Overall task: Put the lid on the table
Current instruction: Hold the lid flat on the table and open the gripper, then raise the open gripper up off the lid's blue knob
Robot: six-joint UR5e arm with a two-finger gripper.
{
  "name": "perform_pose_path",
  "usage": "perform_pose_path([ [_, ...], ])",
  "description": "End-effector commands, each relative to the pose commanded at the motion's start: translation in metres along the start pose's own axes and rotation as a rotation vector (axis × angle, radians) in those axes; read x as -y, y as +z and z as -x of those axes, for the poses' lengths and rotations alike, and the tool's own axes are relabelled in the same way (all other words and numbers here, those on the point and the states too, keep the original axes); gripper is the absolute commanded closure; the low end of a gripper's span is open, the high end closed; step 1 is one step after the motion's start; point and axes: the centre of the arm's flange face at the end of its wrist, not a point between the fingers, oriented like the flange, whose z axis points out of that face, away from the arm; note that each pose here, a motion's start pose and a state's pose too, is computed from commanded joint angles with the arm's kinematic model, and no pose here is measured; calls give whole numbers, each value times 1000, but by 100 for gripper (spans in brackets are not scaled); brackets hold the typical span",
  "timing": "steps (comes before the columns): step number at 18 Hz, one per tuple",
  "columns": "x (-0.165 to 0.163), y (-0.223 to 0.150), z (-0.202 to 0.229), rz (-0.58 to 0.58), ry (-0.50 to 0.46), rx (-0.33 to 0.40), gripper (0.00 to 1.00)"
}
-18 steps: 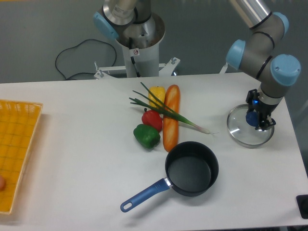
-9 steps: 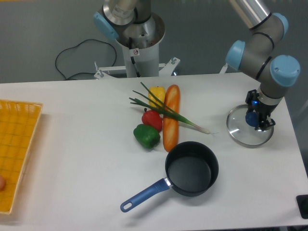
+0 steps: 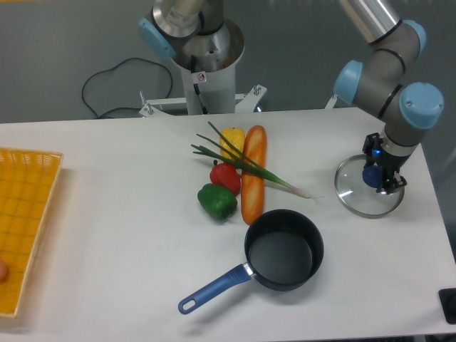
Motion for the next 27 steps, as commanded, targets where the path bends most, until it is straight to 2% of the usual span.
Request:
perform_pose_path([
  [4,0,1,0,-1,0,-1,54],
  [12,-1,1,0,-1,-2,-1,34],
  [15,-1,0,0,0,-3,0,23],
  [17,0,0,0,0,-3,0,20],
  [21,0,-1,0,2,-3,0,2],
  [27,0,-13,1,12,-12,18,0],
])
